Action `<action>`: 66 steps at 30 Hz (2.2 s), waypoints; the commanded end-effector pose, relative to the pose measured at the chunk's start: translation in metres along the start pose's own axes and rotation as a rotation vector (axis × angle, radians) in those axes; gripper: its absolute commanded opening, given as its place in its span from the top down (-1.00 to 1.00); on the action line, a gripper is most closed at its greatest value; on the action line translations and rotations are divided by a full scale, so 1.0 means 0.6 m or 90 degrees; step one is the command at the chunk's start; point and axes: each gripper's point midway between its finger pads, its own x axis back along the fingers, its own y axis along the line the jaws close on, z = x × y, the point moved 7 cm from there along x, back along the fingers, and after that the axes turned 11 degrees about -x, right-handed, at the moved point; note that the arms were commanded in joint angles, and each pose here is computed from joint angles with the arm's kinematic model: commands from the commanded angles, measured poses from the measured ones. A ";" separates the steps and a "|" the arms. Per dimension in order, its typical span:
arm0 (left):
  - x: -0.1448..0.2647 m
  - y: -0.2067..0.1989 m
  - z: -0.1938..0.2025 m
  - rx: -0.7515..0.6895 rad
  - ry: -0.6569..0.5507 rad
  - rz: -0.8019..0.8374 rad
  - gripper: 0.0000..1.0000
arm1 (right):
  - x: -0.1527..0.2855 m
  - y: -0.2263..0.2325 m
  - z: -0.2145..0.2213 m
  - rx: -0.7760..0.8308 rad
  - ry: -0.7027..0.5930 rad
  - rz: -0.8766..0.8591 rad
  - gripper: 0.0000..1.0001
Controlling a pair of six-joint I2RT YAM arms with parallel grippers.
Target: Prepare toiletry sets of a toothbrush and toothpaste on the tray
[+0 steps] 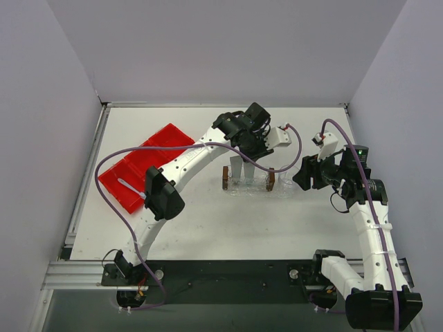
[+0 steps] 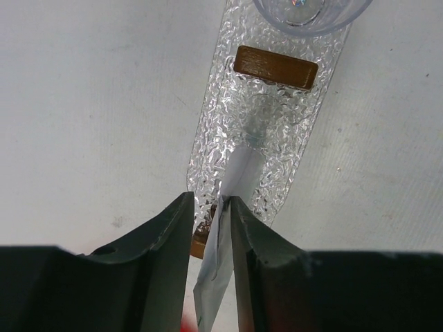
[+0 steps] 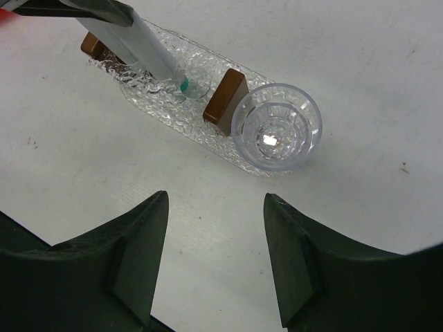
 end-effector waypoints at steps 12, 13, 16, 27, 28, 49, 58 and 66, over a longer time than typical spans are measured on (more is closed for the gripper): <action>0.071 0.024 -0.040 -0.004 -0.079 -0.069 0.23 | 0.000 0.001 -0.003 0.002 -0.009 -0.013 -0.05; 0.074 0.024 -0.041 -0.003 -0.082 -0.072 0.23 | 0.001 0.002 -0.004 0.002 -0.010 -0.013 -0.05; 0.078 0.020 -0.046 -0.002 -0.091 -0.068 0.23 | 0.001 0.002 -0.004 0.002 -0.010 -0.013 -0.05; 0.114 0.018 -0.062 0.014 -0.129 -0.082 0.21 | 0.002 0.003 -0.004 0.004 -0.011 -0.015 -0.05; 0.118 0.018 -0.065 0.015 -0.136 -0.085 0.01 | 0.002 0.003 -0.004 0.002 -0.010 -0.015 -0.05; 0.226 -0.004 -0.021 0.057 -0.207 -0.122 -0.05 | 0.002 0.006 -0.004 0.001 -0.011 -0.025 -0.05; 0.283 0.001 0.058 0.113 -0.229 -0.205 -0.09 | -0.002 0.023 -0.023 0.023 -0.002 -0.039 -0.05; 0.346 -0.007 0.167 0.179 -0.232 -0.311 -0.21 | -0.027 0.057 -0.078 0.101 -0.001 -0.024 -0.04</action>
